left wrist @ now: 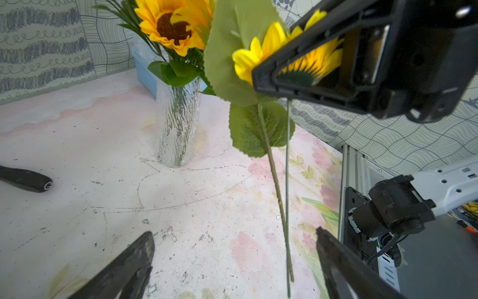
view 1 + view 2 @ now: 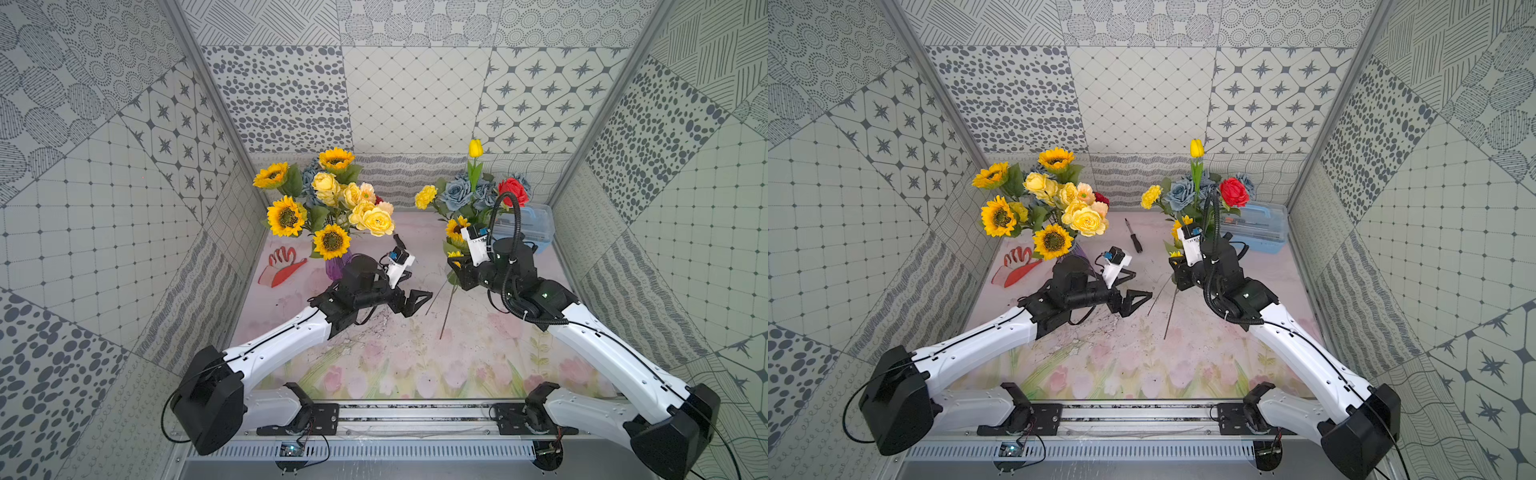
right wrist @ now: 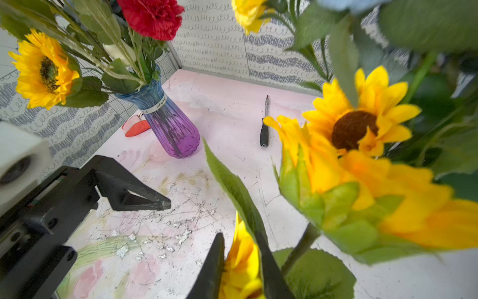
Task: Pick out yellow flowers from the vase
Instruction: Pick up the flower from the vase.
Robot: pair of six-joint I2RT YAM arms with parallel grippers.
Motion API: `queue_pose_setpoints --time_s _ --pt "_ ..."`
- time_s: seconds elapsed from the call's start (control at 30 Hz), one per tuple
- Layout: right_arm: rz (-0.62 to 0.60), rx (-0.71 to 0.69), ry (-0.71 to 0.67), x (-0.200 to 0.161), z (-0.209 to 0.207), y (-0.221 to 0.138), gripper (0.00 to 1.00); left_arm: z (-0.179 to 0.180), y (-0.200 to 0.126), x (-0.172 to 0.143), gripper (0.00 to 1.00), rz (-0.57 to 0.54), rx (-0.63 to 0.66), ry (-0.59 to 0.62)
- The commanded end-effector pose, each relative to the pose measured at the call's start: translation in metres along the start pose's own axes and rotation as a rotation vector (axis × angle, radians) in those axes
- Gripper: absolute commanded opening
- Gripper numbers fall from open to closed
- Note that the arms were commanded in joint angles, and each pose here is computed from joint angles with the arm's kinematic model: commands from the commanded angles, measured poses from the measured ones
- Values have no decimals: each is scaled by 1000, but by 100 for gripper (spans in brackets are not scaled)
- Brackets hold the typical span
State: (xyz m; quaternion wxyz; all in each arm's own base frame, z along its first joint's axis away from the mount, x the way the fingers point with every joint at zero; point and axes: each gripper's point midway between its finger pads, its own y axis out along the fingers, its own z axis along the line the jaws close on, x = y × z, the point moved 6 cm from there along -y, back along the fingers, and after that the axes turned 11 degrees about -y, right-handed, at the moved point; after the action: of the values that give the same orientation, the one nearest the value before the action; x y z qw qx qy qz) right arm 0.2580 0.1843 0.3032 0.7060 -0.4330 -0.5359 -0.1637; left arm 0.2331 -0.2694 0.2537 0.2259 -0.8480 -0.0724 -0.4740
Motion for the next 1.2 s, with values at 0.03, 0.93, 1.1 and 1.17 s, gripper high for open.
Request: queue_pose_setpoints --time_s 0.03,0.93,1.1,1.17 --pt "-106 81 64 7 11 -10 21 -19 7 8 98 -17 -155 17" --pt "-125 182 184 -16 21 -13 23 -14 31 -11 0 99 -200 -56" --pt "-103 172 190 -26 19 -2 24 8 28 -30 0 119 -36 -116" --pt "-95 173 195 -30 18 5 24 17 24 -39 0 118 42 -134"
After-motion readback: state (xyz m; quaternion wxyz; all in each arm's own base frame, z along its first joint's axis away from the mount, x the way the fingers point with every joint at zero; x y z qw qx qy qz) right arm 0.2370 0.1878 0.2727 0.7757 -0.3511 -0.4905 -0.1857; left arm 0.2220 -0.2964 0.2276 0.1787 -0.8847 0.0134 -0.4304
